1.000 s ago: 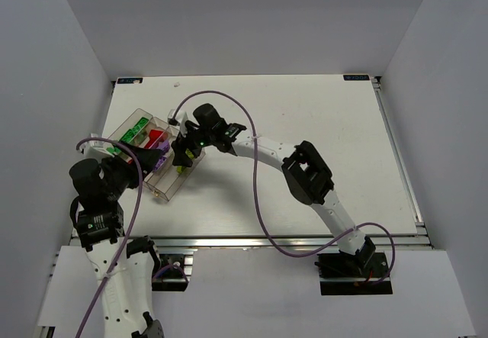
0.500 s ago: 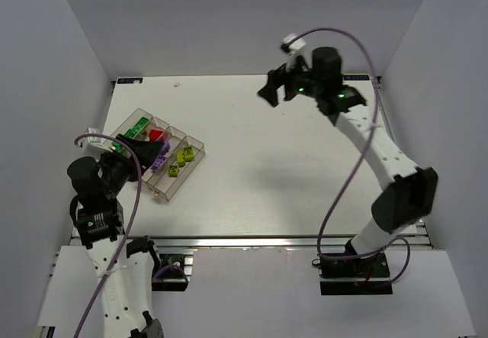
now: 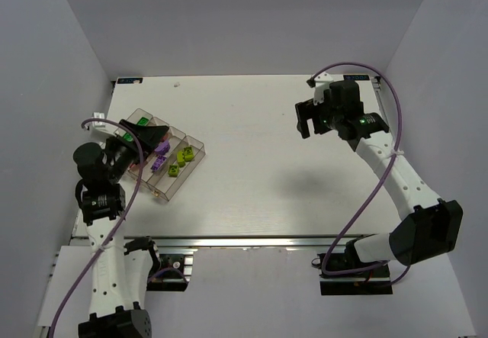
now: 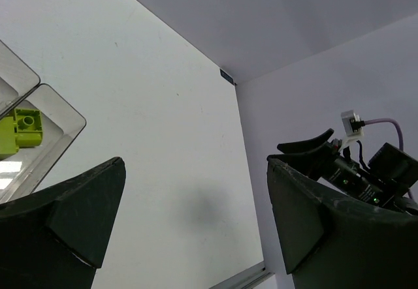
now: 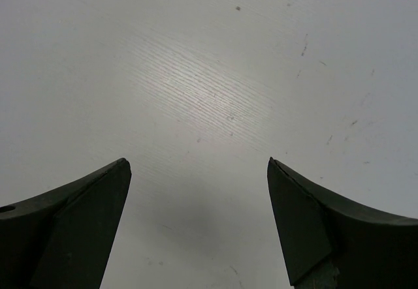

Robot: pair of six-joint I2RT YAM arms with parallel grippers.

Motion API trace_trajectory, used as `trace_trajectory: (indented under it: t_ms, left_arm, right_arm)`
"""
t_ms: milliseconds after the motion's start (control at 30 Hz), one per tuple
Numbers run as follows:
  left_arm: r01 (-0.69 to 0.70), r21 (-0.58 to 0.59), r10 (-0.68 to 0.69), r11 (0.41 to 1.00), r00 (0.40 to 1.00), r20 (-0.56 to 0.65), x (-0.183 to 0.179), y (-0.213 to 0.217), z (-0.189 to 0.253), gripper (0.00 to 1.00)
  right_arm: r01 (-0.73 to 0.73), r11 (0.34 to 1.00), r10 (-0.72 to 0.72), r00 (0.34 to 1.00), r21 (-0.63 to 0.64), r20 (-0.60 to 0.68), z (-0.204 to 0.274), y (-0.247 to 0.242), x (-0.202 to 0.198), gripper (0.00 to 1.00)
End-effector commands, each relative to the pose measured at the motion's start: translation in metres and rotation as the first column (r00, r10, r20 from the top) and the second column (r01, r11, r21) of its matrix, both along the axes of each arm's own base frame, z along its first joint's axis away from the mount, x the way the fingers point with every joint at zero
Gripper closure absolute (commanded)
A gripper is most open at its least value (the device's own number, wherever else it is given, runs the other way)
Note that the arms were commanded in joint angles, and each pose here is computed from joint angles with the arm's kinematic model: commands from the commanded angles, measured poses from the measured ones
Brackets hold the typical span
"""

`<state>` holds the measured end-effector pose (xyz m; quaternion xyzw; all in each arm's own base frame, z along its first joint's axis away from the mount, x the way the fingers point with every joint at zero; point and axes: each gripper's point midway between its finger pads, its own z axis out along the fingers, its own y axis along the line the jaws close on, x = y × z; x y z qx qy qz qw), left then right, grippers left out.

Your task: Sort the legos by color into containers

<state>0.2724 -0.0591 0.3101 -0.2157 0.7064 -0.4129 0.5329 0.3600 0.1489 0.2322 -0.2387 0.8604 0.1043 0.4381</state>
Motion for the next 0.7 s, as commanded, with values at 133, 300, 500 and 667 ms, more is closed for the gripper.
trace_trajectory:
  t_ms: [133, 300, 500, 667]
  left_arm:
    - [0.059, 0.048, -0.06, 0.997, 0.998, 0.026, 0.009, -0.028, 0.0, 0.02]
    - [0.107, 0.076, -0.109, 0.991, 0.994, 0.026, 0.009, -0.052, -0.002, 0.02]
    - [0.109, 0.089, -0.112, 0.99, 0.993, 0.036, 0.006, -0.054, 0.002, 0.02]
    - [0.106, 0.096, -0.11, 0.99, 0.993, 0.04, 0.004, -0.053, 0.006, 0.02]
  right_arm:
    - [0.11, 0.993, -0.114, 0.987, 0.042, 0.115, 0.041, -0.012, 0.008, 0.11]
    - [0.111, 0.994, -0.112, 0.987, 0.018, 0.119, 0.035, -0.015, 0.008, 0.11]
    - [0.064, 0.998, -0.067, 0.987, 0.026, 0.146, 0.045, -0.011, 0.004, 0.11]
    - [0.063, 0.997, -0.068, 0.986, 0.04, 0.151, 0.044, -0.01, 0.002, 0.11]
